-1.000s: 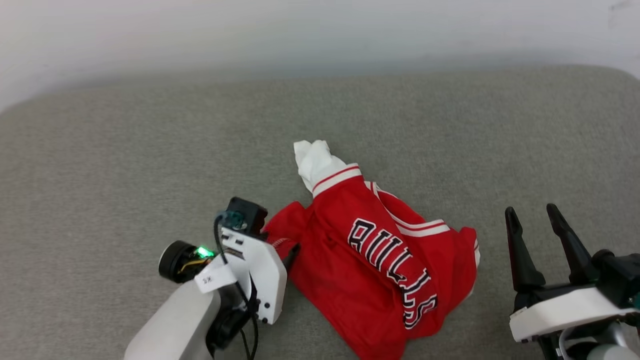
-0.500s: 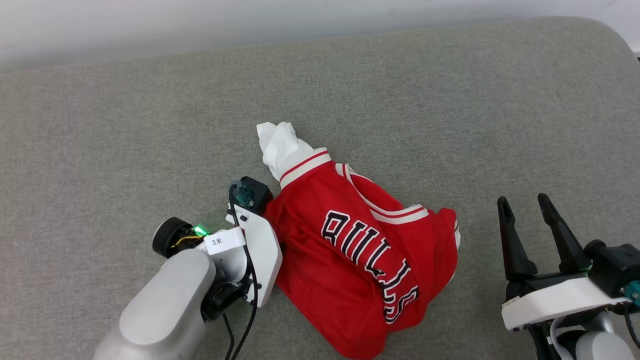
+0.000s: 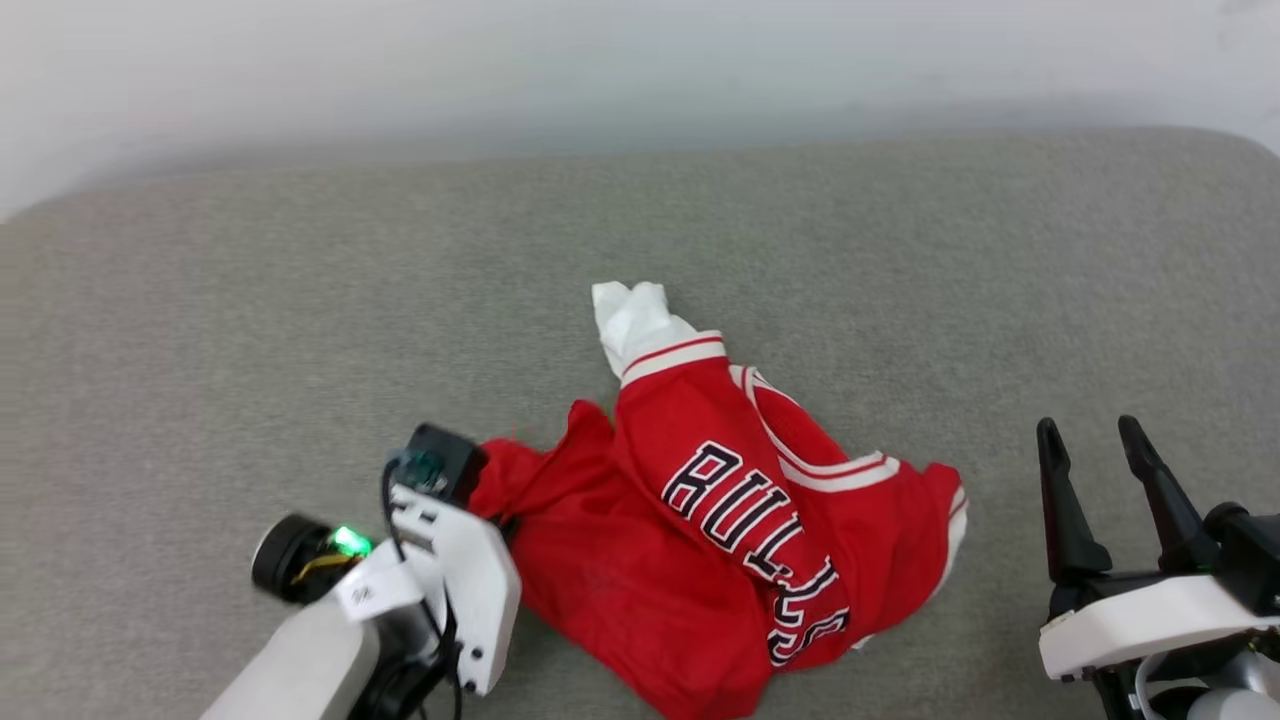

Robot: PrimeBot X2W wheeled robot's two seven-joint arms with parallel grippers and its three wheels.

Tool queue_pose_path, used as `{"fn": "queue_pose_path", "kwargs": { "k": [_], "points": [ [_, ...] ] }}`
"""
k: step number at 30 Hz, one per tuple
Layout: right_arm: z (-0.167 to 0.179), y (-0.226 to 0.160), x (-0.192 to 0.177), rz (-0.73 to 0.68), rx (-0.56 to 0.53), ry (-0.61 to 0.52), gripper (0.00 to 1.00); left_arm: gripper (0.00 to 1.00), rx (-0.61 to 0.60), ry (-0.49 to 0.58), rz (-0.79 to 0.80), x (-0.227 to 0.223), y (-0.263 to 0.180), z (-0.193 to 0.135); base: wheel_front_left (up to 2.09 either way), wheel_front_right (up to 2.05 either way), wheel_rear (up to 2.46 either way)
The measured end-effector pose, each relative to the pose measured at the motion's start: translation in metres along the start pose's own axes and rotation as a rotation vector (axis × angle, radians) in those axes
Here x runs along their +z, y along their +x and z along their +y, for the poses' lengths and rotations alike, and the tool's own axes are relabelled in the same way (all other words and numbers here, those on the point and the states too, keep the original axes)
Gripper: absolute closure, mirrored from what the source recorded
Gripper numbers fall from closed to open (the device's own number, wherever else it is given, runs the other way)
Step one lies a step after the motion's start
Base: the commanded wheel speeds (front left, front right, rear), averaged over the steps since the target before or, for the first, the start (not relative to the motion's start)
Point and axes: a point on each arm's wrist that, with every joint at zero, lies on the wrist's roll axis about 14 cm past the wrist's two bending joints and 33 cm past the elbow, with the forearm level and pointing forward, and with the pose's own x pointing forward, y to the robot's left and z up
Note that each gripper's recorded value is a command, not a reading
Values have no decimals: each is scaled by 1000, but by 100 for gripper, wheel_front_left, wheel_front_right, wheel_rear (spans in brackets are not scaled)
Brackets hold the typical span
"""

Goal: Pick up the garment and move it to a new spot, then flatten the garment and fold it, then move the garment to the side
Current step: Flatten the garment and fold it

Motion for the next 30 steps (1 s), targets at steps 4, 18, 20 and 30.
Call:
{"fn": "queue_pose_path", "kwargs": {
  "k": [4,18,20,30],
  "points": [
    [8,1,10,-23,24,-4,0,100,62,-100,17,-31,-31,5,0,0,0],
    [23,-12,23,-41,72,-8,0,100,104,-537,313,-179,-97,-48,0,0,0],
    [24,-14,25,-47,74,-9,0,100,97,-555,334,-188,-100,-55,0,0,0],
    [21,-23,33,-63,67,-13,0,0,132,-460,147,-143,-89,-39,0,0,0]
  ]
}}
